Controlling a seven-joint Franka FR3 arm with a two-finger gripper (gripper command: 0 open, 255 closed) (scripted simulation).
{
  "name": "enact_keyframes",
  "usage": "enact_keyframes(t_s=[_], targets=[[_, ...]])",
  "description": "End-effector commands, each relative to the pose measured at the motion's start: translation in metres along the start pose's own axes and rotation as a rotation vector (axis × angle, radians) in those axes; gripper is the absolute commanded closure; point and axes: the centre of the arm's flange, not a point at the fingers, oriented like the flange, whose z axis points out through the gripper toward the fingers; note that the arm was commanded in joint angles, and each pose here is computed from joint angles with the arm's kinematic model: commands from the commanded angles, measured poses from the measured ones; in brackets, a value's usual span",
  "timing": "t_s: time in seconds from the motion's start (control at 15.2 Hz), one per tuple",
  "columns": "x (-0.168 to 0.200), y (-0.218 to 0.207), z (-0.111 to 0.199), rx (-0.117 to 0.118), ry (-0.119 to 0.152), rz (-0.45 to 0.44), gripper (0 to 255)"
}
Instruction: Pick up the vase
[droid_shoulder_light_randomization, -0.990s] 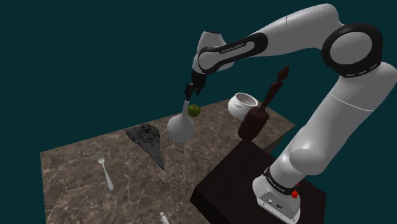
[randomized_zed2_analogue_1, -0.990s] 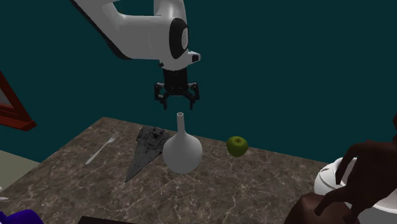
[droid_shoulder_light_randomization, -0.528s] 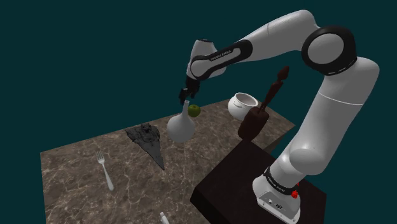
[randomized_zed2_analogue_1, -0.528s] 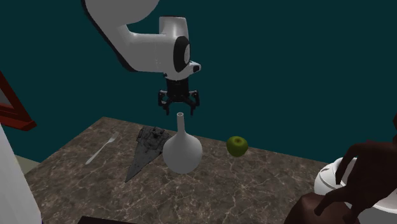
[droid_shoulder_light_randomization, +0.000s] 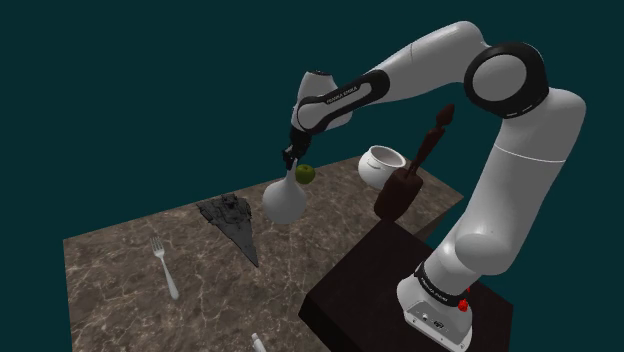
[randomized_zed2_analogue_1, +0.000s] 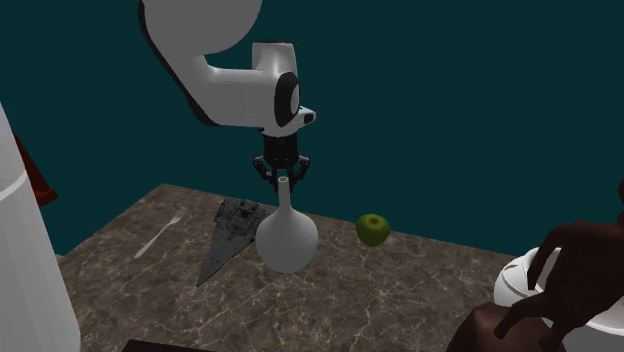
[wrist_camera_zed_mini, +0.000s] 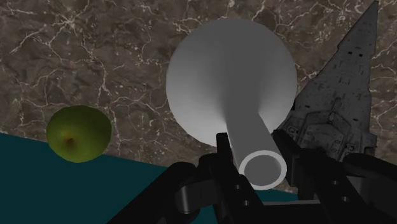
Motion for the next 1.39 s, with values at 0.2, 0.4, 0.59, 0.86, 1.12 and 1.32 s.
enact_keyframes(t_s=[0.2,0.4,0.59,0.86,1.12,1.32], targets=[[0.000,0.000,0.000,0.000,-0.001,0.000,255],[0.000,0.000,0.000,0.000,0.000,0.000,255],[0.001,0.000,-0.016,0.000,0.000,0.000,255],[0.002,0.000,-0.037,0.000,0.000,0.000,255],[0.003,0.000,-0.058,0.000,0.000,0.000,255],[0.004,0.000,-0.074,0.000,0.000,0.000,255]])
